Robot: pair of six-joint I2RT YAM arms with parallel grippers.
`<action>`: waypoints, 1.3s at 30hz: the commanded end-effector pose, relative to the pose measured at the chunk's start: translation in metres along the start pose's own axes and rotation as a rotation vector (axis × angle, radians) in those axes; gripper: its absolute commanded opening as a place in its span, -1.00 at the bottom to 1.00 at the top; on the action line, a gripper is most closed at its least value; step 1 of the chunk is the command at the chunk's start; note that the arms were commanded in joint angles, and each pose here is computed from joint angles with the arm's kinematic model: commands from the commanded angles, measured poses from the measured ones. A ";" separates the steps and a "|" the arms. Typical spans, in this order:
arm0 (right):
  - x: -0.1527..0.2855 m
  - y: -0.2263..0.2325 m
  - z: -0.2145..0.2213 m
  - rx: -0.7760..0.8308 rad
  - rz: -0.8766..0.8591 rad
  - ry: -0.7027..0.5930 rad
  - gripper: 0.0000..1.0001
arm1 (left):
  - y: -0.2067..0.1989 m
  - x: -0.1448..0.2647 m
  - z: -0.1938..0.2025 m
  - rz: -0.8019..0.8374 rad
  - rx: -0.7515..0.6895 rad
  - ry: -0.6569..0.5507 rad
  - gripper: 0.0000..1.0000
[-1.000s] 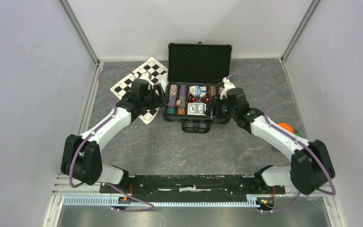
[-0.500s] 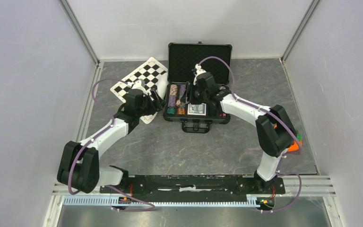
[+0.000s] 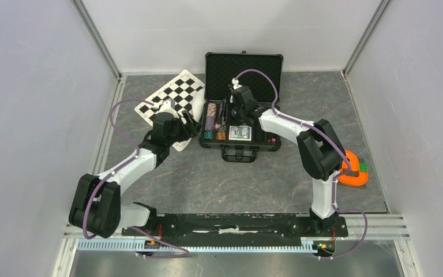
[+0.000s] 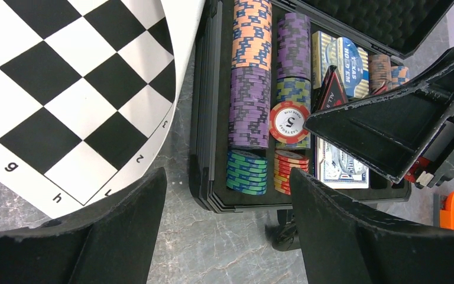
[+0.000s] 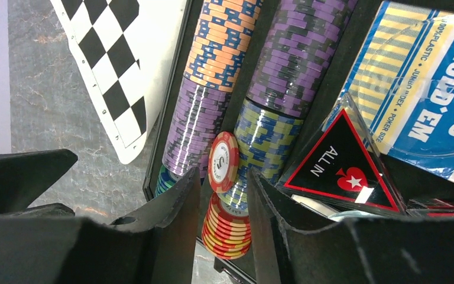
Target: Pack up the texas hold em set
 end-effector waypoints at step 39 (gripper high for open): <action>0.055 0.004 -0.038 0.830 -0.098 -0.200 -1.00 | -0.002 0.002 -0.010 0.036 -0.075 -0.069 0.67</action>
Point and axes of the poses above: each gripper's point midway between its finger pads, its own x axis back along the fingers, its own y axis along the line the jaws close on, z = x × y, the point moved 8 cm from there along x, back along the fingers, and after that the axes turned 13 degrees about x, right-handed, at the moved point
